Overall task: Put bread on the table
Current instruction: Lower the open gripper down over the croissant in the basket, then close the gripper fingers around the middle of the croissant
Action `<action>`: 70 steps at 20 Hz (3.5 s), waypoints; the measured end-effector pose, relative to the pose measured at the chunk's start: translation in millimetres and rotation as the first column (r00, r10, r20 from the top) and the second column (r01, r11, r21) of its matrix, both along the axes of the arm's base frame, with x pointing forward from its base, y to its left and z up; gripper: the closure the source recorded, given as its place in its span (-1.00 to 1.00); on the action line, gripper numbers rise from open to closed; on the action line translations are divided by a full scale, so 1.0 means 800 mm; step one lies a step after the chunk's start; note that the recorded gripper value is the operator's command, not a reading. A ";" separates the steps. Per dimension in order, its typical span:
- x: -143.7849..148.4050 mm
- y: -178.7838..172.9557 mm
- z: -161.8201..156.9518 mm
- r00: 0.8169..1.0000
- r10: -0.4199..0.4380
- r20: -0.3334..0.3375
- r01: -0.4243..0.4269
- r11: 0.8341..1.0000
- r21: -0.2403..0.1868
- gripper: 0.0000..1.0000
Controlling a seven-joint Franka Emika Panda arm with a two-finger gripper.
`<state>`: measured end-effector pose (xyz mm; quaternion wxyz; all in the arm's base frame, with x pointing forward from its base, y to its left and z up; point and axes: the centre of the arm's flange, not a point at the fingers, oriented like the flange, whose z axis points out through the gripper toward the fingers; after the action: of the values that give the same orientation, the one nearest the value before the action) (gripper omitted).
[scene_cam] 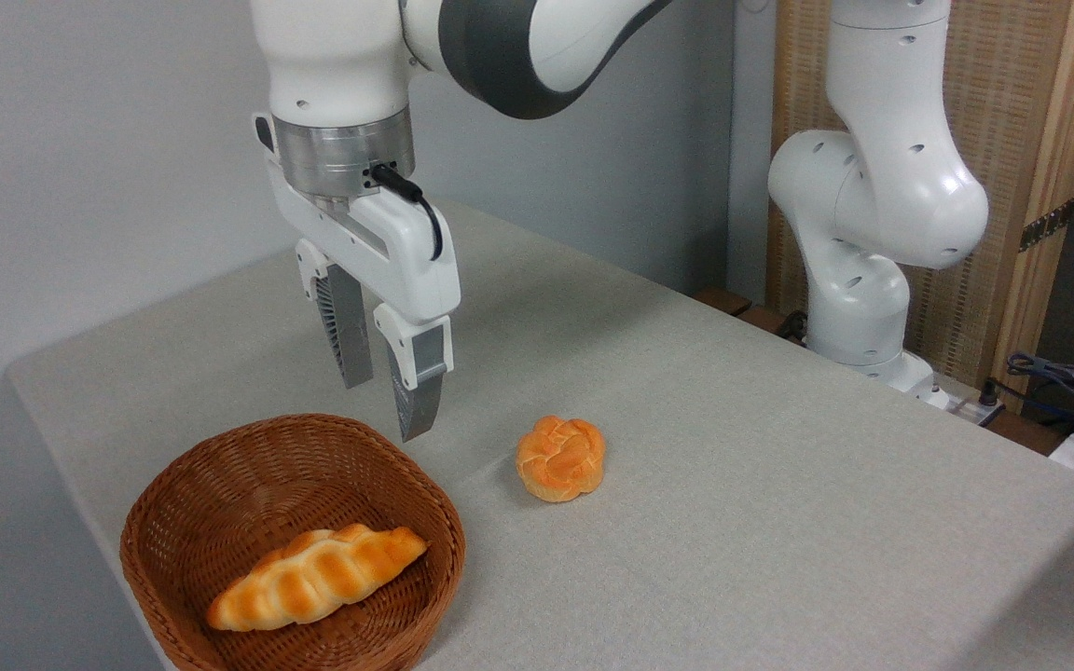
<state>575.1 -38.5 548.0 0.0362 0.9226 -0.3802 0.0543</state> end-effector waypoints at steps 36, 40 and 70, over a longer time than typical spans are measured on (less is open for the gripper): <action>0.079 0.017 -0.108 0.896 0.437 0.080 -0.436 0.899 -0.036 -1.00; 0.083 0.014 -0.134 0.911 0.405 0.077 -0.408 0.913 0.030 -1.00; 0.088 -0.020 -0.172 0.944 0.324 0.062 -0.329 0.938 0.106 0.27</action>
<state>645.6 -54.9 410.6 -0.0349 0.9720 -0.2249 0.0578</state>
